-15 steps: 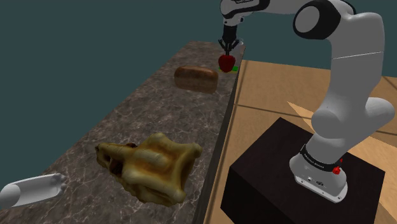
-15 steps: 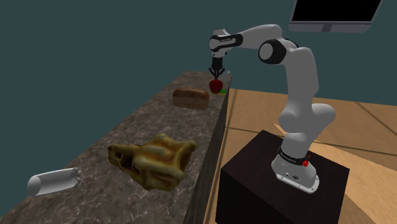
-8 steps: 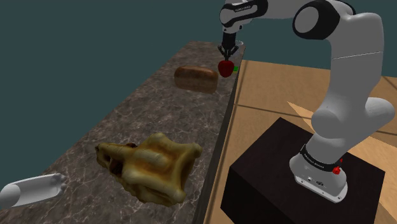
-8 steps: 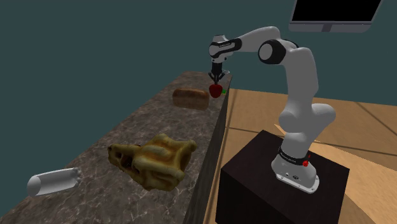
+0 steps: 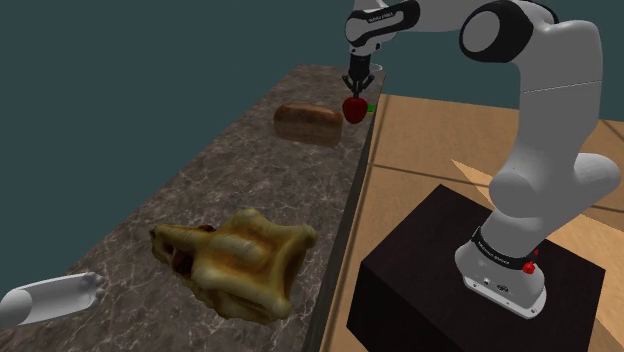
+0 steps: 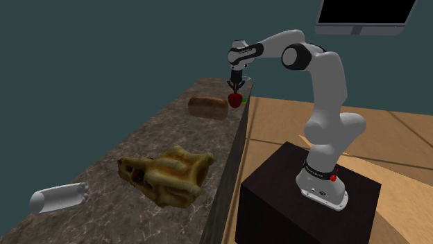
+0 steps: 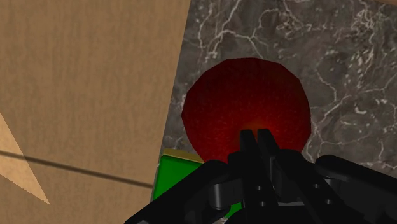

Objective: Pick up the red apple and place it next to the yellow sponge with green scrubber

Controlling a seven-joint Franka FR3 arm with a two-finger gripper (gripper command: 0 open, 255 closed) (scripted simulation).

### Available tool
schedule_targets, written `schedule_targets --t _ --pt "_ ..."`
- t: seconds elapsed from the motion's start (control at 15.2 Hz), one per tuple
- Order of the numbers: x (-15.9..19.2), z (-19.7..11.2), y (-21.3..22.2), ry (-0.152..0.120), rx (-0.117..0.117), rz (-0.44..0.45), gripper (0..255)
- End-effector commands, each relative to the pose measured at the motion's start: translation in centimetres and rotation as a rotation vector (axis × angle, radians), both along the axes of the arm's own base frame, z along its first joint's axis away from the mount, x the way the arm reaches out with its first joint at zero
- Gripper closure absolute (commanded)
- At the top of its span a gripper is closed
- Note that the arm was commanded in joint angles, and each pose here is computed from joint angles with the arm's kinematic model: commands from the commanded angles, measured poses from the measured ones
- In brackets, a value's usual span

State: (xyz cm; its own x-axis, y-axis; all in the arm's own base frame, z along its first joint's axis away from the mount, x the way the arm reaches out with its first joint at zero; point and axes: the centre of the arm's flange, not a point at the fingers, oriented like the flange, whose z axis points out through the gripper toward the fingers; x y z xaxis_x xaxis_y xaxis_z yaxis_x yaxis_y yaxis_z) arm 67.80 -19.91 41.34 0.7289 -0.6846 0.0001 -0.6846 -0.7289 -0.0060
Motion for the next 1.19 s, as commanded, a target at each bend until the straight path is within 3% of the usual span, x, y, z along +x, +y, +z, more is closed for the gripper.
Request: schedule_targets --t 0.0,0.07,0.4,0.66,1.12 --pt "0.0 0.0 0.0 0.000 0.000 0.000 255" --pt "0.0 0.0 0.0 0.000 0.000 0.000 0" --pt "0.0 0.0 0.0 0.000 0.000 0.000 0" --pt "0.0 5.0 0.0 0.000 0.000 0.000 0" --pt "0.0 5.0 0.0 0.000 0.000 0.000 0"
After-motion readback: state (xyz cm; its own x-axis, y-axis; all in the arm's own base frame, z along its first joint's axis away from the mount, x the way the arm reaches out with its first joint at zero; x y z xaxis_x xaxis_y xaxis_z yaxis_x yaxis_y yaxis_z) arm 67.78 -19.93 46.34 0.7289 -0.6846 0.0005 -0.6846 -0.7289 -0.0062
